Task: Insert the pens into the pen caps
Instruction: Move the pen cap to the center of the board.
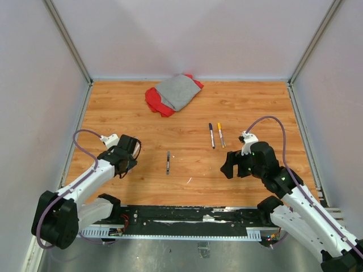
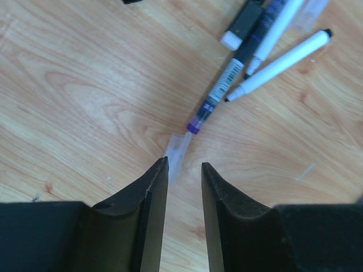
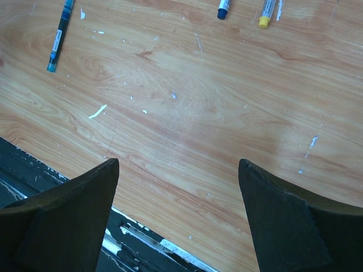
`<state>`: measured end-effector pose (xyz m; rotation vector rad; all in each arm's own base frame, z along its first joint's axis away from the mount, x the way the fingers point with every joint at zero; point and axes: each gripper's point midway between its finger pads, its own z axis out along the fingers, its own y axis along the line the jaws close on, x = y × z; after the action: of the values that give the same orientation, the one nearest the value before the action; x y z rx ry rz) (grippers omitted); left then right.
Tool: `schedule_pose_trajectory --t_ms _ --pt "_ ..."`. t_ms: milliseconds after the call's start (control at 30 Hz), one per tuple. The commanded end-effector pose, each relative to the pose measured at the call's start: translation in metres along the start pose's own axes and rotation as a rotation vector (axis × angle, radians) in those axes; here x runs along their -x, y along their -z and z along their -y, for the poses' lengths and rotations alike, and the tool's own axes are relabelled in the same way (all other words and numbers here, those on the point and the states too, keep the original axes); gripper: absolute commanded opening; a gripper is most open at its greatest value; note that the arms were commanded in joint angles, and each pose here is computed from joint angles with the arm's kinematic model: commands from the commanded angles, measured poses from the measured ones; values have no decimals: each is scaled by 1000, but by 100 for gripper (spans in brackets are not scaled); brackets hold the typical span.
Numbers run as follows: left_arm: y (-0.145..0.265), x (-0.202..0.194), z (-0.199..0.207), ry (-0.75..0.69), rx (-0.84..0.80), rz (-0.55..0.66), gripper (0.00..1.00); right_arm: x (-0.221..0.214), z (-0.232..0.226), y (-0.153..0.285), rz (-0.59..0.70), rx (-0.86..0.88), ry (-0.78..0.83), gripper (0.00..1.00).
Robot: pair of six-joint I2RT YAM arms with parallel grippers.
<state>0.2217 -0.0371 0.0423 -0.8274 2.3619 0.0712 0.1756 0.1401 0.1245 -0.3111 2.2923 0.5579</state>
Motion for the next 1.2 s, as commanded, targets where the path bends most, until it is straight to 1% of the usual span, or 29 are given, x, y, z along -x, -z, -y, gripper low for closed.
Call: schedule_pose_trajectory --t_ms 0,167,400,767,867,1067,1167 --pt "-8 8 -9 -3 64 27 35 1 2 0 16 2 -29 86" --pt "-15 7 -12 -10 84 17 38 1 3 1 24 -4 -30 86" --pt "-20 3 -12 -16 69 2 39 0 3 0 18 -4 -32 86" --pt "-28 -16 -15 -40 81 -77 39 2 1 -1 25 4 -34 86" --pt "-28 -21 -15 -41 77 -93 35 3 1 0 28 5 -35 86" --pt "-23 -27 -17 -26 60 -119 21 3 0 0 30 10 -32 86" --pt "-18 -29 -12 -16 11 -122 18 3 0 0 32 9 -32 86"
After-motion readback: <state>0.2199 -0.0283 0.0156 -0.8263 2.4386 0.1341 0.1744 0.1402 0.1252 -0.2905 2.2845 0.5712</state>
